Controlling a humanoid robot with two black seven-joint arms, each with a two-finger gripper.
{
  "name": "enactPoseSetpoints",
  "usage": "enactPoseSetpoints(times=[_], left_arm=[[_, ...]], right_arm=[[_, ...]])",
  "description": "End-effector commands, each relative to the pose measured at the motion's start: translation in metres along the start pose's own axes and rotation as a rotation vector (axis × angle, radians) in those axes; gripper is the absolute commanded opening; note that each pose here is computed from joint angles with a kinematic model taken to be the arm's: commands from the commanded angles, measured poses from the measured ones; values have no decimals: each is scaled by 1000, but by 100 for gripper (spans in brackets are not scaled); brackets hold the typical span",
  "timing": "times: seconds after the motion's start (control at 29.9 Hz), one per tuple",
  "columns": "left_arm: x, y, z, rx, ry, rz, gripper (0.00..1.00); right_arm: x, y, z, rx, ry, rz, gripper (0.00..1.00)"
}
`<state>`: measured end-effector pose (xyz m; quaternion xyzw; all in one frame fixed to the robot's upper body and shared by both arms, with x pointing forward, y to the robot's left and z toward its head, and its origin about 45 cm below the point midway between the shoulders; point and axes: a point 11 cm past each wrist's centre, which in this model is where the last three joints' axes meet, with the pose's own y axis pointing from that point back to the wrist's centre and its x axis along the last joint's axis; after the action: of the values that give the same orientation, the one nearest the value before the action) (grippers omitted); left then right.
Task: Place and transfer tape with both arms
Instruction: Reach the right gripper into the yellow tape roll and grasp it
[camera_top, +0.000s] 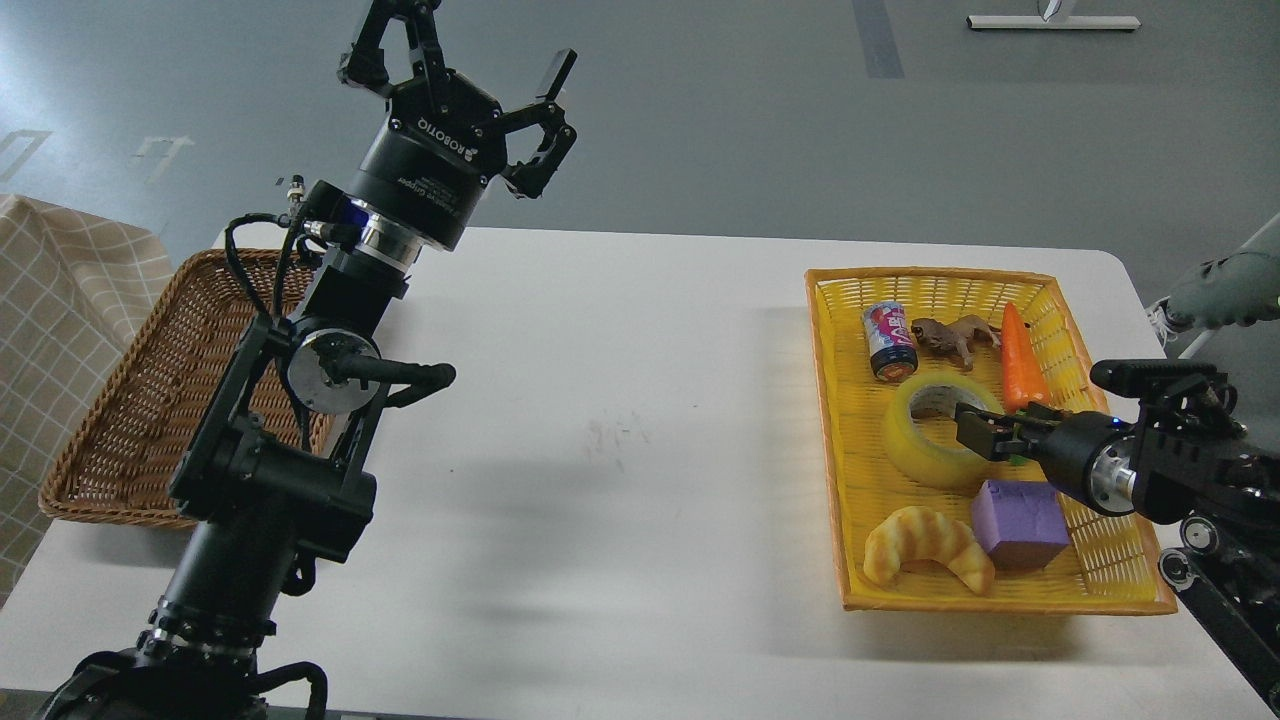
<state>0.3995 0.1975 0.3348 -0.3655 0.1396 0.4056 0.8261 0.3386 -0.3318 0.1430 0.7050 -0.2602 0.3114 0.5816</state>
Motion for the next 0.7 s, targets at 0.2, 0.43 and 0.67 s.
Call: enactPoseSetpoints(times=[0.2,0.43,0.67], left_arm=[[-1,-2,2,-6,-1,-6,98],[-2,-3,3,-9,1,-10,98],[-2,-3,3,-8,0,-11,98]], right_arm=[[-8,-3,-2,0,11,-24,69],[-6,-3,-2,1,12,-20,53],[-4,-1,-7,20,13,-22,25]])
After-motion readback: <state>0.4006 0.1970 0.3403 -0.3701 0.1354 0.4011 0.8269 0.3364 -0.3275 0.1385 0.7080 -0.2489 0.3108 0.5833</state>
